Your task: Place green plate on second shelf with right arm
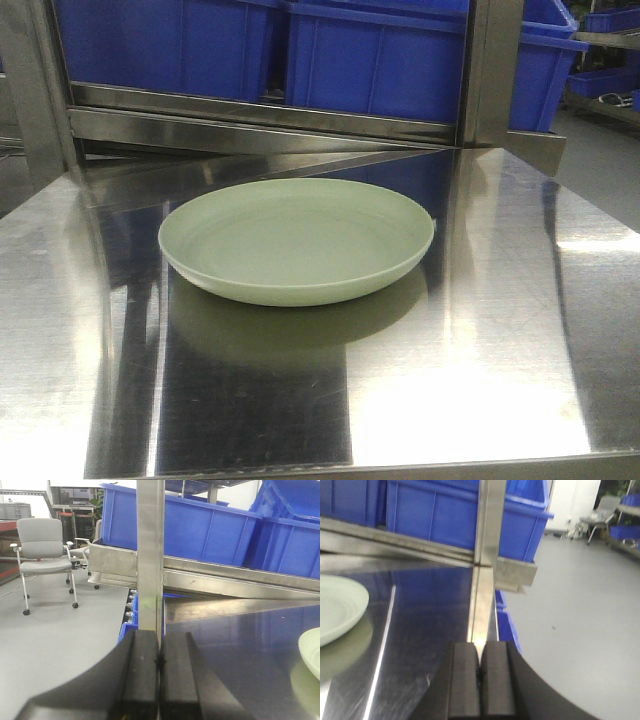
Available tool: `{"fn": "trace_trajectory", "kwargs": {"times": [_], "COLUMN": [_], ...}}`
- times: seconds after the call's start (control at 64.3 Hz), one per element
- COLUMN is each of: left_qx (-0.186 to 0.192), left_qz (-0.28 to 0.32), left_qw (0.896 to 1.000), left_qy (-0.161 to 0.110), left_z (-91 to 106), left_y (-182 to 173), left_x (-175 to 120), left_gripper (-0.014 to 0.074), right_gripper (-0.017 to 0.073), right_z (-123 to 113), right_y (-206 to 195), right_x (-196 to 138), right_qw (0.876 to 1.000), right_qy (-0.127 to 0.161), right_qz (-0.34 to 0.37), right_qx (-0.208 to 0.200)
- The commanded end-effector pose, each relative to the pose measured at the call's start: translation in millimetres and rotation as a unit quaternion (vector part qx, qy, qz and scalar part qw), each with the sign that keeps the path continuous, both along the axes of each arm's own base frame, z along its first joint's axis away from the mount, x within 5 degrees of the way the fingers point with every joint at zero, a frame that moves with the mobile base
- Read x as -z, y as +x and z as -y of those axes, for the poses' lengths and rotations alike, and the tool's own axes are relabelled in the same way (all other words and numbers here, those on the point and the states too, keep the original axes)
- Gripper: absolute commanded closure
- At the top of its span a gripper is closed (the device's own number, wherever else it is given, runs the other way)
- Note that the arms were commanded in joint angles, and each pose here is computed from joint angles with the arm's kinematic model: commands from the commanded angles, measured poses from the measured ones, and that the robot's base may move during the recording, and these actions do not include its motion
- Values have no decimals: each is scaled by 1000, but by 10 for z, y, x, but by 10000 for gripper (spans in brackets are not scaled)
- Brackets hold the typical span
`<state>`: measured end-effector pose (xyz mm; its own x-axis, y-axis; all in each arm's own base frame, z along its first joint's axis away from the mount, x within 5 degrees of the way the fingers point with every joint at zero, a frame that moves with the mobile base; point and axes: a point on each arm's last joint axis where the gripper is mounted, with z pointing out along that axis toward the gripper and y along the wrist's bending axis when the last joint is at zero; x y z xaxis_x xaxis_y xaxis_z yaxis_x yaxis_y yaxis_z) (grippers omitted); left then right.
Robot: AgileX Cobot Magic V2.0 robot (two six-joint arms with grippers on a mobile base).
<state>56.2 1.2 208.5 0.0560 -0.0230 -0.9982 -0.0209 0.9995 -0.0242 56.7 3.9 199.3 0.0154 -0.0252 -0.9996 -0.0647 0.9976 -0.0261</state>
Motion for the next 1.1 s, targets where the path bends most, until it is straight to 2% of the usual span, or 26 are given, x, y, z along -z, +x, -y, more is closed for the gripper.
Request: {"fn": "trace_trajectory", "kwargs": {"times": [0.0, 0.233, 0.389, 0.42, 0.622, 0.747, 0.856, 0.933, 1.089], "left_qx": [-2, -2, -2, -2, -2, -2, -2, -2, -2], "left_qz": [36, 36, 36, 36, 36, 36, 36, 36, 36], "left_qw": [999, 999, 999, 999, 999, 999, 999, 999, 999], "left_qy": [-4, -4, -4, -4, -4, -4, -4, -4, -4], "left_z": [-4, -4, -4, -4, -4, -4, -4, -4, -4], "left_y": [-4, -4, -4, -4, -4, -4, -4, -4, -4], "left_x": [45, 45, 45, 45, 45, 45, 45, 45, 45], "left_gripper": [463, 463, 463, 463, 463, 463, 463, 463, 463], "right_gripper": [510, 510, 510, 510, 510, 510, 510, 510, 510], "right_z": [12, 28, 39, 40, 48, 43, 27, 6, -40], "right_y": [-38, -84, -137, -153, -430, -543, -426, -189, 324], "right_x": [-199, -360, -498, -550, -1294, -1843, -2239, -2444, -2783], "right_qw": [996, 983, 968, 966, 947, 951, 967, 981, 987], "right_qy": [-5, 5, 92, 97, 98, 89, 86, 82, 104], "right_qz": [89, 180, 233, 241, 307, 294, 238, 177, 117], "right_qx": [6, 14, -3, -5, -15, -18, -19, -17, -25]}}
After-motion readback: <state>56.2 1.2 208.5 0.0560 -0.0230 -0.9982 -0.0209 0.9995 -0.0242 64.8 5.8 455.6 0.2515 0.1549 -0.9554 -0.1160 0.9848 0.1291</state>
